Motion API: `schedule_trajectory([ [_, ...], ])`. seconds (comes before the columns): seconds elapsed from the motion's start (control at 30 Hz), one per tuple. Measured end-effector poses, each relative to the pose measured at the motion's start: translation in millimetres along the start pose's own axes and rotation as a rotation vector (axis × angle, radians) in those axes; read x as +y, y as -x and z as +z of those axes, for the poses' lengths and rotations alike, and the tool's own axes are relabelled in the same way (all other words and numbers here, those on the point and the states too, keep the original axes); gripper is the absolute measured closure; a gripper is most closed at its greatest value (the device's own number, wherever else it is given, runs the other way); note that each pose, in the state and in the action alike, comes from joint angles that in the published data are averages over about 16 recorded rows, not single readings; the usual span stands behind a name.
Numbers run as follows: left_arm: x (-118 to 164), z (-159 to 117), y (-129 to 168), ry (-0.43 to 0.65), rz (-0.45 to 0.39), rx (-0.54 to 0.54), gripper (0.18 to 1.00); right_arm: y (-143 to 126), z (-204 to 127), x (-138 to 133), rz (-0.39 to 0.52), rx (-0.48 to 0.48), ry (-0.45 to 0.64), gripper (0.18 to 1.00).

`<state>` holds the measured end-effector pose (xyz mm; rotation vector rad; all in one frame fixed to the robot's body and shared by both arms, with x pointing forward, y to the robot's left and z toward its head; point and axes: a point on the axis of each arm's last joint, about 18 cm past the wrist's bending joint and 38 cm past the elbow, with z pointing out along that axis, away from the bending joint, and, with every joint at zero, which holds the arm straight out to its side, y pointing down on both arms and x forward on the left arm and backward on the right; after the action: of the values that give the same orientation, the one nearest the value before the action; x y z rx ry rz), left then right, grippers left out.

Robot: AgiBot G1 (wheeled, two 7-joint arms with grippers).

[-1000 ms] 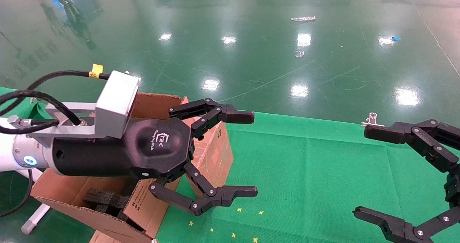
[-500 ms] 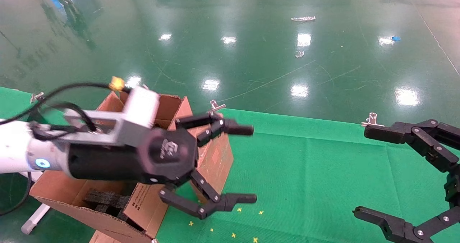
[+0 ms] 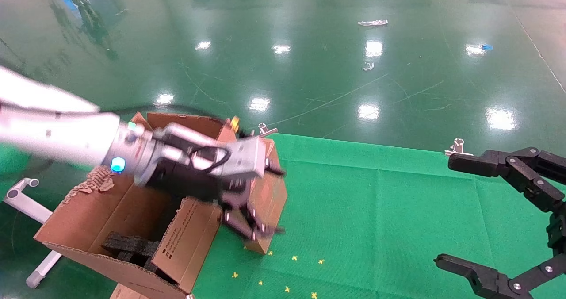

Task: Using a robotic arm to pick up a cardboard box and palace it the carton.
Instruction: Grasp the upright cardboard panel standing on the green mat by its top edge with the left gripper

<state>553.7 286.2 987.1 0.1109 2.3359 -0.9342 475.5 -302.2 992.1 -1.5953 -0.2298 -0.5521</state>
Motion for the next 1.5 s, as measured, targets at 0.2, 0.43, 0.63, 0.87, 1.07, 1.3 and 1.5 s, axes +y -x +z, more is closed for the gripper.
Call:
schedule_trajectory([
  [0.2, -12, -11, 29, 0.155, 0.037, -0.04, 0.183, 0, 0, 0, 0.0, 0.0, 0.0, 0.179],
  [0.43, -9, -21, 50, 0.257, 0.025, -0.058, 0.183, 0, 0, 0, 0.0, 0.0, 0.0, 0.179],
  [0.63, 0, -22, 60, 0.331, 0.031, -0.054, 0.183, 0, 0, 0, 0.0, 0.0, 0.0, 0.179],
  [0.87, 5, -16, 63, 0.387, 0.056, -0.039, 0.183, 0, 0, 0, 0.0, 0.0, 0.0, 0.179],
  [1.07, 5, -13, 63, 0.414, 0.076, -0.032, 0.183, 0, 0, 0, 0.0, 0.0, 0.0, 0.179],
  [1.3, 2, -13, 64, 0.4, 0.059, -0.036, 0.183, 0, 0, 0, 0.0, 0.0, 0.0, 0.179],
  [1.5, 1, -17, 69, 0.374, -0.048, -0.073, 0.183, 0, 0, 0, 0.0, 0.0, 0.0, 0.179],
])
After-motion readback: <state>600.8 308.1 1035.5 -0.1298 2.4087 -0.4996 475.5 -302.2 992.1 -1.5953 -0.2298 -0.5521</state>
